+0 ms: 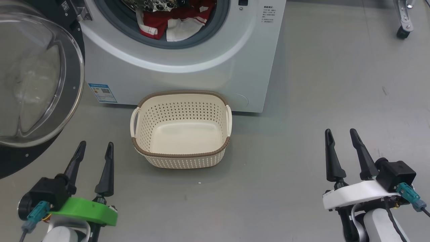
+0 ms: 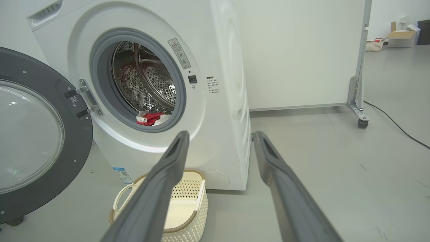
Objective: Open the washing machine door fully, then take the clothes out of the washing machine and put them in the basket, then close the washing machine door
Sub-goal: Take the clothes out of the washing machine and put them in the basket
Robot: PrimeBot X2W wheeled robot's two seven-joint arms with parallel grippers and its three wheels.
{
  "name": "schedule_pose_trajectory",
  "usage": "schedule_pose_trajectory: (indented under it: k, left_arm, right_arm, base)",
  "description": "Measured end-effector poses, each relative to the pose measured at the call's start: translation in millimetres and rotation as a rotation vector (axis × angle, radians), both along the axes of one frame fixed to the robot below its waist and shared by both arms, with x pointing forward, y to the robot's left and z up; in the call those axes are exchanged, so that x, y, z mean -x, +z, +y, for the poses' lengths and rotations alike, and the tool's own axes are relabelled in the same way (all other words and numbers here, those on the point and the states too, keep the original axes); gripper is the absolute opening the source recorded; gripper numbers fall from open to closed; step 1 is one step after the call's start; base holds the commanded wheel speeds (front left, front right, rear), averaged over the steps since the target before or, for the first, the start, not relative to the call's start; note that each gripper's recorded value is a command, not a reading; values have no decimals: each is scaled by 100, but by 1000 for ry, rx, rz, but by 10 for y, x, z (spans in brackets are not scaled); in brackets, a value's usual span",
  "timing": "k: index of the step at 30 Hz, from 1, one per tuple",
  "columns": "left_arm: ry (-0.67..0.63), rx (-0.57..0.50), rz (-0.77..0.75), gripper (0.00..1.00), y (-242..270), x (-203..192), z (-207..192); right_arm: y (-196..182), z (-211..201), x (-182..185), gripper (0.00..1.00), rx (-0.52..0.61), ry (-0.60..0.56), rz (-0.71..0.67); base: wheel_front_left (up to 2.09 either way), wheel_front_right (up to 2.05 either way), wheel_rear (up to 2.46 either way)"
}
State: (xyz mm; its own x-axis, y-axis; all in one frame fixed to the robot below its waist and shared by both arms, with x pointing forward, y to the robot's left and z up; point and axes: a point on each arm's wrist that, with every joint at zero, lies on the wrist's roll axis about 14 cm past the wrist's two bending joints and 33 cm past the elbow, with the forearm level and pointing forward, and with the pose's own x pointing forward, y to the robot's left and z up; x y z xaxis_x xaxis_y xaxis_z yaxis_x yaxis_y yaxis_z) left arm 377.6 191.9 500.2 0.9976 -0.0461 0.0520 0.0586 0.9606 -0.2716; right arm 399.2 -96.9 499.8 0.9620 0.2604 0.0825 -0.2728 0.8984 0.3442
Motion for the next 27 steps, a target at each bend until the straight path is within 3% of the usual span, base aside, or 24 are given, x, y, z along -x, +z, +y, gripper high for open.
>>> schedule_pose_trajectory:
  k: [14,27]
  left_arm:
    - [-17,14,-25,100,73,-18,-37]
    - [-20,16,-23,100,65,-15,-42]
  right_arm:
    - [-25,3,-3,100,6,1,6]
    - [-51,11,-5,100,6,3,13]
  base:
    - [29,-29,0]
    - [86,-86,0]
